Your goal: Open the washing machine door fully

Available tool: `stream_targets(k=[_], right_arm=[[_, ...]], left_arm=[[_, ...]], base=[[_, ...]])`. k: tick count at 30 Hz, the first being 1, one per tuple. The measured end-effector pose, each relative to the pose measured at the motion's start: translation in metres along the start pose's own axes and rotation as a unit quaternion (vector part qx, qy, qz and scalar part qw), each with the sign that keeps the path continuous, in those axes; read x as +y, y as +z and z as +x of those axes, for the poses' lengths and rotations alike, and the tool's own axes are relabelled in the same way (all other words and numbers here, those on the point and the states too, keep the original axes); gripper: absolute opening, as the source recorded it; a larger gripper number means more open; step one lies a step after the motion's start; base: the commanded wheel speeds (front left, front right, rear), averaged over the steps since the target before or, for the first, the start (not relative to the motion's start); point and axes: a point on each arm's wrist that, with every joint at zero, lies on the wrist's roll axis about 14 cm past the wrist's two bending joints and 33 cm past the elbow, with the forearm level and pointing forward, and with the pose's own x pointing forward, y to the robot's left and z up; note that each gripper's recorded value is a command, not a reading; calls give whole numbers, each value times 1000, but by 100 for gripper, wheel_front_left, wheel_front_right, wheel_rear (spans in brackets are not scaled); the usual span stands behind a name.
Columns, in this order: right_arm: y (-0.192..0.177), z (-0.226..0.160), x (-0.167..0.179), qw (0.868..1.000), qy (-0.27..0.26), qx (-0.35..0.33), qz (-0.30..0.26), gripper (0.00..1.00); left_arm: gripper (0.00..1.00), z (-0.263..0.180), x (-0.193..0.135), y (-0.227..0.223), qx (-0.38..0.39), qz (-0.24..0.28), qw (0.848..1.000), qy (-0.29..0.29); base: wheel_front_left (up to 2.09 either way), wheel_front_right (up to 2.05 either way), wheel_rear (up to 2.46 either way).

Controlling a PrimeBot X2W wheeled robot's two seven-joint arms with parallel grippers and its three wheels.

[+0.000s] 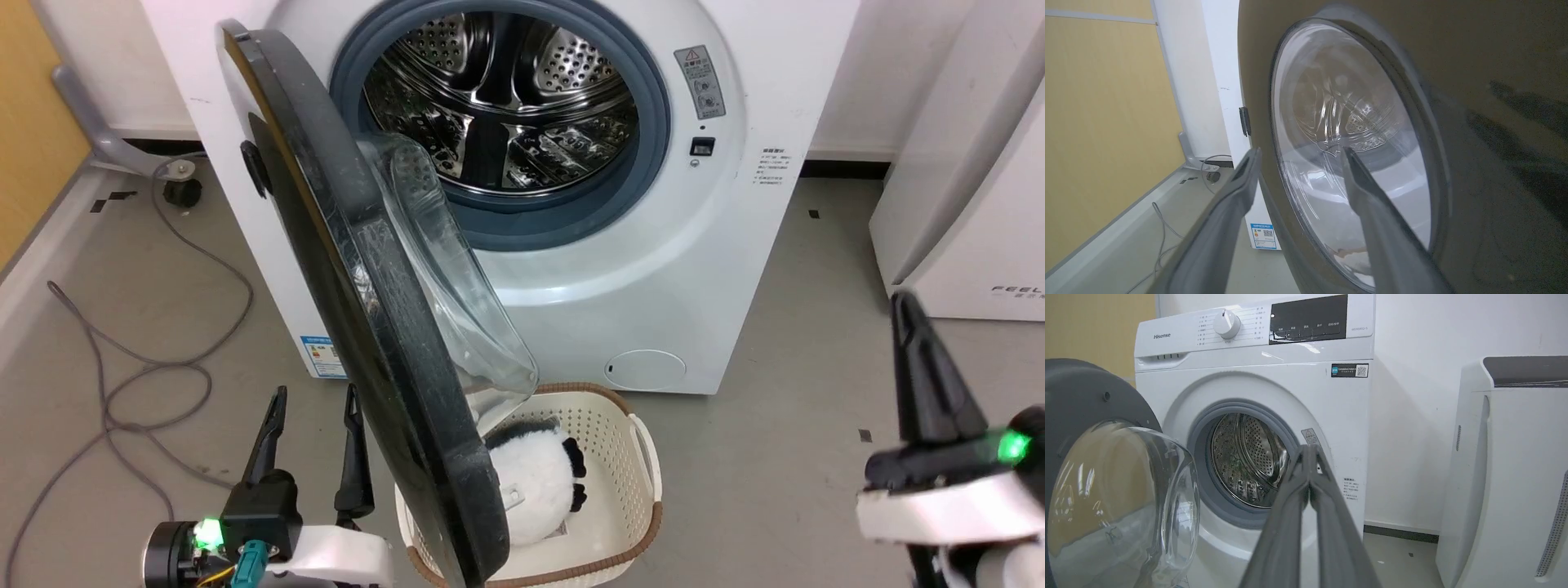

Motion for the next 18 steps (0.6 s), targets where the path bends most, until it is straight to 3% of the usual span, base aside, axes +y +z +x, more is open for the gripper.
stream_targets(k=[2,11,12,13,14,18], right_arm=[[-8,-7,-1,1000,-7,15,-19,0],[-61,-44,-4,994,-37,107,-8,0],[-65,-47,-4,993,-37,114,-7,25],[-69,-49,-3,992,-37,121,-6,74],[-71,-51,-2,991,-37,125,-6,100],[-73,-53,0,991,-40,129,-2,100]], left_arm=[[100,0,0,0,1,0,1000,0],[100,0,0,-1,2,0,1000,0],[100,0,0,-1,2,0,1000,1],[100,0,0,-1,2,0,1000,0],[100,0,1,-1,2,0,1000,1],[100,-1,1,-1,2,0,1000,2]], base=[[0,0,0],[0,0,0],[0,0,0],[0,0,0],[0,0,0],[0,0,0]])
